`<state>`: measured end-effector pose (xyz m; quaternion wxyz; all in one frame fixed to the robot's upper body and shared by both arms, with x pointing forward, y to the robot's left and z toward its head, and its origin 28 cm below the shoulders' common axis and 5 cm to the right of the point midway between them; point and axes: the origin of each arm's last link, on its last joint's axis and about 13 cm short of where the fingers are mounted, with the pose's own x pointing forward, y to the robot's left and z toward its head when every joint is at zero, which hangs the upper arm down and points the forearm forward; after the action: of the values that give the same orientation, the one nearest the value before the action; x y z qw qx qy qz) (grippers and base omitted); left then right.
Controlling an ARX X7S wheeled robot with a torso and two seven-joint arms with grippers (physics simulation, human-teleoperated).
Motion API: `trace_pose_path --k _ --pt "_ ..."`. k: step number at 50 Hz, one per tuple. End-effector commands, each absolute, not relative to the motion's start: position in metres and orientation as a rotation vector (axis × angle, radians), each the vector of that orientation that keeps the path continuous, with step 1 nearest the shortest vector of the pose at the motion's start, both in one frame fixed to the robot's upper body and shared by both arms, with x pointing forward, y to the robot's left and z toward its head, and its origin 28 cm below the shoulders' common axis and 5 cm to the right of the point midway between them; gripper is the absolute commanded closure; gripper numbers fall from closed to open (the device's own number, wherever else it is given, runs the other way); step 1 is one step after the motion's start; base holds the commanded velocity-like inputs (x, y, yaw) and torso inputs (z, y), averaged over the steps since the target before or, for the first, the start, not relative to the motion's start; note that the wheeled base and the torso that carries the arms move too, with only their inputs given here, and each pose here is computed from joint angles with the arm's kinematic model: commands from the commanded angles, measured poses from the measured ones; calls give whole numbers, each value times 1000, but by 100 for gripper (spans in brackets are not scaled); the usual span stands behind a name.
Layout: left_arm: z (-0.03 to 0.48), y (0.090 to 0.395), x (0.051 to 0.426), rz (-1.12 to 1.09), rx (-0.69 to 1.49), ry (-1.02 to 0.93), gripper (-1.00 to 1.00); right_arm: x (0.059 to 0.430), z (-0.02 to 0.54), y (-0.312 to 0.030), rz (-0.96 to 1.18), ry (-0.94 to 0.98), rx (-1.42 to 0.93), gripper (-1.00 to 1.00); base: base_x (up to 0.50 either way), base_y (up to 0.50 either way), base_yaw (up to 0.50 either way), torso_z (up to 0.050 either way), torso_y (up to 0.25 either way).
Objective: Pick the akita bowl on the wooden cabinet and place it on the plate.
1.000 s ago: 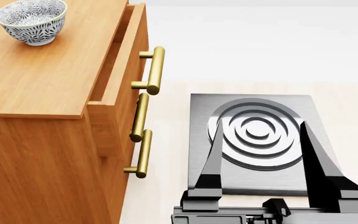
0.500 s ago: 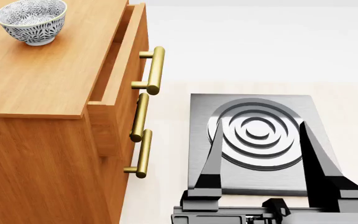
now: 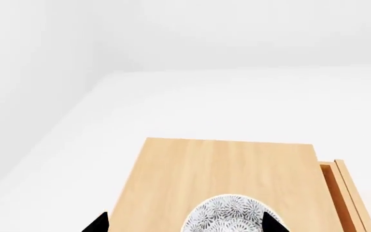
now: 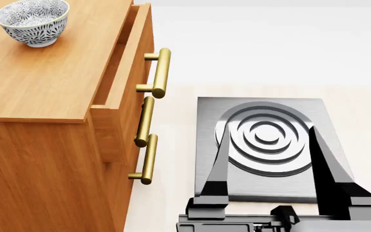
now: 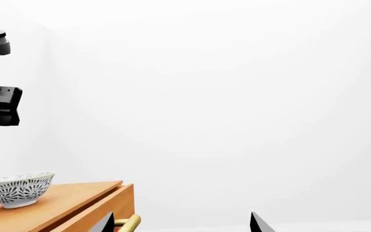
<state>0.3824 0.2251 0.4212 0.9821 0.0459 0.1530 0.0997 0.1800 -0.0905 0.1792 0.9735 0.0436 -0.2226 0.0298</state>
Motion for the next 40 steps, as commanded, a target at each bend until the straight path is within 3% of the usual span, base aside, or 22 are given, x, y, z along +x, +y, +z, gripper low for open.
trace_pose_path --k 1,16,33,40 --pt "426 222 382 201 94 279 -100 180 179 -91 60 -449 89 -100 0 0 0 0 0" --pt "428 221 382 178 81 260 -100 180 179 -90 63 -448 88 -100 0 0 0 0 -7" --pt "428 222 382 173 86 257 -100 180 179 -90 65 -447 86 -100 0 0 0 0 -243" --pt "429 225 382 193 80 253 -100 180 179 -90 68 -446 87 -100 0 0 0 0 0"
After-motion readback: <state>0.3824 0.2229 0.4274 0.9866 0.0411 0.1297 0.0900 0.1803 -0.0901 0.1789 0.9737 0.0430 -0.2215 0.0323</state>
